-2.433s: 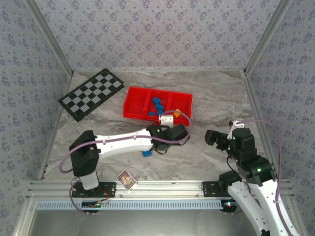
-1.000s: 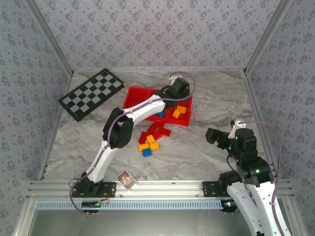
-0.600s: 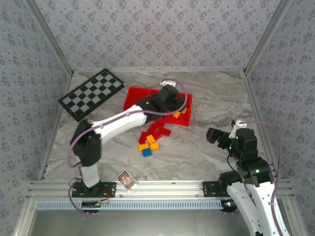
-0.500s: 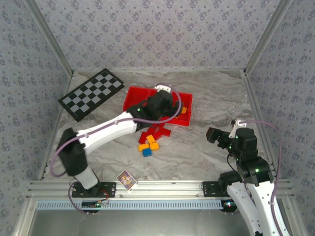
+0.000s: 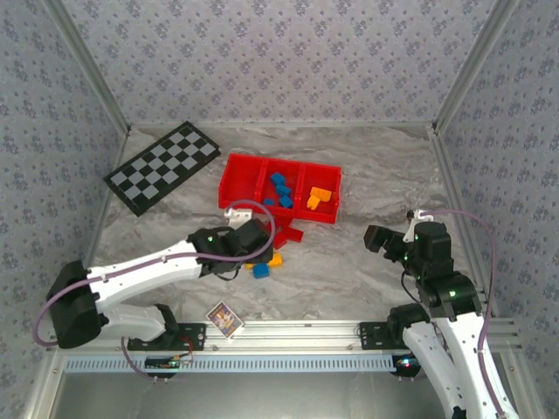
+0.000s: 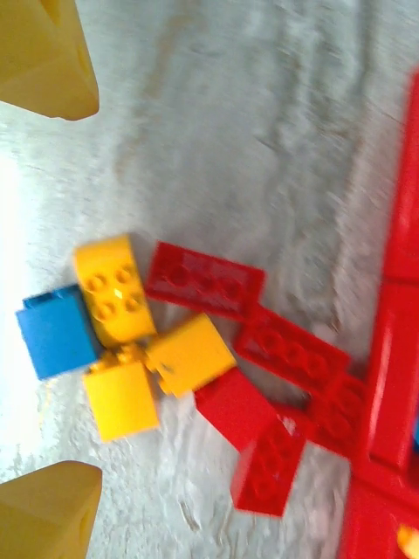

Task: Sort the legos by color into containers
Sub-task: Pick up the lego from the middle-left of the table.

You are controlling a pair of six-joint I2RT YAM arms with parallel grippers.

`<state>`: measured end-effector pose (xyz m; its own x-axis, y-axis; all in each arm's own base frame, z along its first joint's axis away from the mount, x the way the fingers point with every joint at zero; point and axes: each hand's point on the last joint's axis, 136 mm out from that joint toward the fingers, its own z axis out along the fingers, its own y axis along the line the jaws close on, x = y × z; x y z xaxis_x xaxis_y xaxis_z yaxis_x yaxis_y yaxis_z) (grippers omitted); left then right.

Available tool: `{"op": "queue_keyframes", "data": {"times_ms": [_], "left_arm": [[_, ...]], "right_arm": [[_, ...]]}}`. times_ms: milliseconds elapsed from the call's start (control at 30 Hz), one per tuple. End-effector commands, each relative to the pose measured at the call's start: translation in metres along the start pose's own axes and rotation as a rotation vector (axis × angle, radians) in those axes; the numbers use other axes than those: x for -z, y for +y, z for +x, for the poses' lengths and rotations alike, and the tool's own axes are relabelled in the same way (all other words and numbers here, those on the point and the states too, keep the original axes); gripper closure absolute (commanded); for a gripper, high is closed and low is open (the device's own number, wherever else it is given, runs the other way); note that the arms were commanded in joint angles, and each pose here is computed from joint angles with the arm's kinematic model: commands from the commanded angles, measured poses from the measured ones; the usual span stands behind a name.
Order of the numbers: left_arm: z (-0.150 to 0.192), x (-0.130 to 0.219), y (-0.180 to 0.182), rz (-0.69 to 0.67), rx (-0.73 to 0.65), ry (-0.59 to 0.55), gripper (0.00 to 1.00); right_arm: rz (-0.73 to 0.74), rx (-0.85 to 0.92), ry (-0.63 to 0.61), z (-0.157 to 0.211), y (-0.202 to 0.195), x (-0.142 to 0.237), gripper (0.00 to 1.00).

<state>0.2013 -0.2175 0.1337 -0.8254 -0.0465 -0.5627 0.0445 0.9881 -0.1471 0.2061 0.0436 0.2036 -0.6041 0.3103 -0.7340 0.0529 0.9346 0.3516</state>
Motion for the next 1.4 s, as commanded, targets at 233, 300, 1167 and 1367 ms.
{"op": "queue_keyframes", "data": {"times_ms": [233, 300, 1167, 1367], "left_arm": [[0.041, -0.011, 0.017, -0.054, 0.289, 0.044, 0.02], [0.044, -0.014, 0.010, -0.049, 0.269, 0.062, 0.04], [0.085, -0.073, -0.039, -0.102, 0.178, 0.262, 0.27], [0.091, -0.082, -0.025, -0.117, 0.212, 0.266, 0.33]], "right_arm": [[0.027, 0.008, 0.017, 0.002, -0.005, -0.003, 0.00], [0.029, 0.007, 0.016, 0.001, -0.005, -0.003, 0.00], [0.017, 0.010, 0.019, 0.002, -0.003, -0.004, 0.00], [0.015, 0.009, 0.016, 0.001, -0.003, -0.003, 0.00]]}}
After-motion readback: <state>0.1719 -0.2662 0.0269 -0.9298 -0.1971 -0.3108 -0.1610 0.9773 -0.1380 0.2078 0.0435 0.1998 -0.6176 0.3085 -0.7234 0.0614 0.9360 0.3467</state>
